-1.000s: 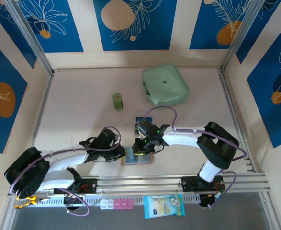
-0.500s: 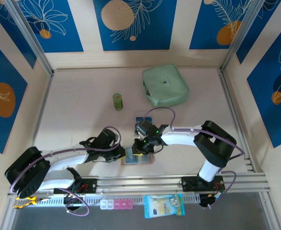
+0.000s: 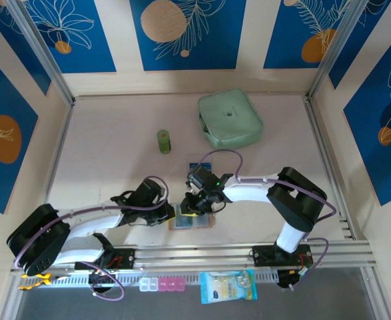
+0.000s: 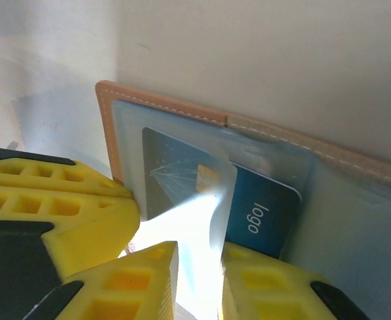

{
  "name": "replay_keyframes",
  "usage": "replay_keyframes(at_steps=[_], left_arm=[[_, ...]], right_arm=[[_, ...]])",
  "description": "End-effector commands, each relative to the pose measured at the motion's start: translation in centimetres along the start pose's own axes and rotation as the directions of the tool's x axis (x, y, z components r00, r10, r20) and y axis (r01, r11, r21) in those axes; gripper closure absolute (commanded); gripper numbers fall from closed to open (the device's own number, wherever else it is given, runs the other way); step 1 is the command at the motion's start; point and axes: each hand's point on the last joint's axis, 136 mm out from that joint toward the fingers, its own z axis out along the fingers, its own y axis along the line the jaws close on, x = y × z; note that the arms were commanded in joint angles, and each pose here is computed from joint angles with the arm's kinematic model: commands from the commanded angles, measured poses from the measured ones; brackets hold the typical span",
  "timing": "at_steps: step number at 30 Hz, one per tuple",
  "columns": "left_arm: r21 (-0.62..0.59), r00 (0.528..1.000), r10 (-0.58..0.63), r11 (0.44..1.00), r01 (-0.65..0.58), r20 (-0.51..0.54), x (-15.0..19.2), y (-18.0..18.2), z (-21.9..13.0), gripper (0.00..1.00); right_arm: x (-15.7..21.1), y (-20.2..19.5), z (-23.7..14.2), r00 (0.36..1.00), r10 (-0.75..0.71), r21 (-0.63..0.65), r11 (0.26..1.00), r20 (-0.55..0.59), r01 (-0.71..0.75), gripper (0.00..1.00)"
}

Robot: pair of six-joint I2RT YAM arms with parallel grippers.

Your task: Take the credit cards out of the card holder

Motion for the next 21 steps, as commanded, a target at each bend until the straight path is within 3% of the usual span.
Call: replay_keyframes(at_steps=[1, 21], left_arm=[[-0.027, 1.0, 0.003, 1.0, -0.004, -0.015, 0.2, 0.6, -0.2, 0.88], [0.004, 0.998, 0.07, 0.998, -0.07, 0.002, -0.5, -2.0, -1.9, 0.89]], right_arm=[[1.0, -2.2, -0.4, 1.0, 0.016, 0.098, 0.995, -0.008, -0.015, 0.76], [0.5, -0.1, -1.0, 0.999, -0.03, 0.018, 0.999, 0.015, 0.029, 0.76]])
